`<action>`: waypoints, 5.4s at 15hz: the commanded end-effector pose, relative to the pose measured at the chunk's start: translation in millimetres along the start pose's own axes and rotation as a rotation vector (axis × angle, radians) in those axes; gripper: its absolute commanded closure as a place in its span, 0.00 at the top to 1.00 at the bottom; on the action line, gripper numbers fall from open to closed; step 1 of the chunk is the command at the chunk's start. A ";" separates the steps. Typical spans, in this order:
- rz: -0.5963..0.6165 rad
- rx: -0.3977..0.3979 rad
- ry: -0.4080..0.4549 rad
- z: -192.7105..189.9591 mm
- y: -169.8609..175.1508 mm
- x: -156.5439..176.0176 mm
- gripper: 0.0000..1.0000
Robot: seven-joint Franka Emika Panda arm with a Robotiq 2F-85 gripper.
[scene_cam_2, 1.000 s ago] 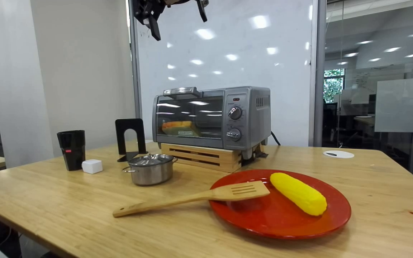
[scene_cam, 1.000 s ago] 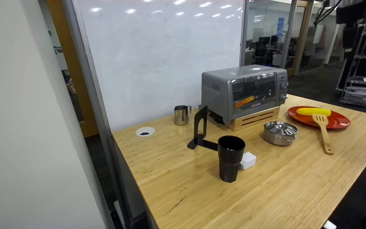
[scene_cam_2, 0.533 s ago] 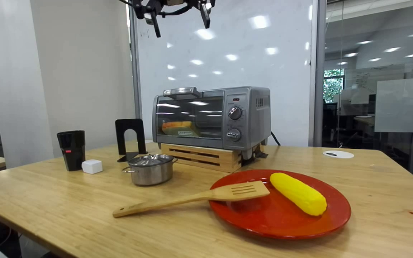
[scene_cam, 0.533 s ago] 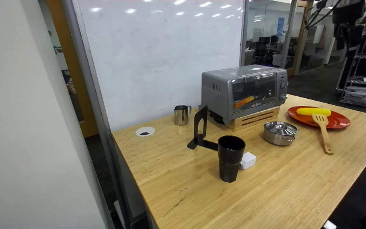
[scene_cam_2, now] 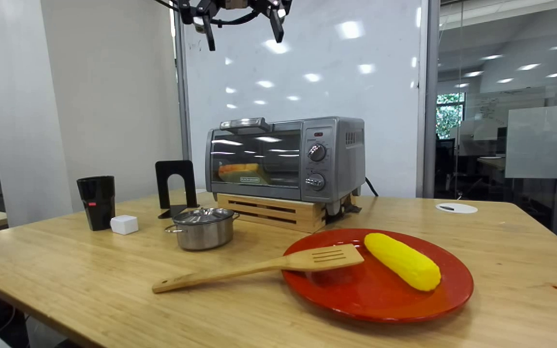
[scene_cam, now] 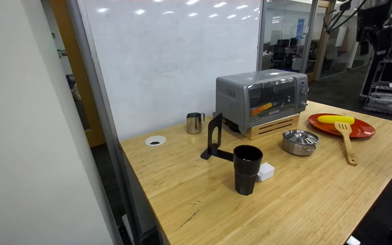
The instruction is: Turn the top knob on the microwave to the left
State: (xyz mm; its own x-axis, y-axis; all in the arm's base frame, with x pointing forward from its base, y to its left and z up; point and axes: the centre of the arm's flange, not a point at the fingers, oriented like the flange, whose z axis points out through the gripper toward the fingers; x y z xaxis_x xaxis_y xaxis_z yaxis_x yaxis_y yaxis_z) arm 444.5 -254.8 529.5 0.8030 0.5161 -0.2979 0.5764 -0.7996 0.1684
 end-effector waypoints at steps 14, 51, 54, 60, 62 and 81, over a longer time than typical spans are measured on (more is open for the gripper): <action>0.864 0.370 0.084 20.1 33.5 -89.1 1.00; 0.930 0.341 0.058 69.9 128.4 12.8 1.00; 0.923 0.293 0.086 91.7 112.9 23.9 1.00; 0.936 0.338 0.141 105.9 91.4 40.0 1.00; 0.916 0.371 0.132 106.7 86.9 42.0 1.00; 0.875 0.519 0.153 131.2 169.2 118.8 1.00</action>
State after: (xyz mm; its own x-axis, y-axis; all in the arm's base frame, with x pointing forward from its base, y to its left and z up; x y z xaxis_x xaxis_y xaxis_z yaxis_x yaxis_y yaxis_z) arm 588.1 -351.1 391.8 0.9300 -0.3463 -0.1234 -0.3607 -0.9243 -0.1245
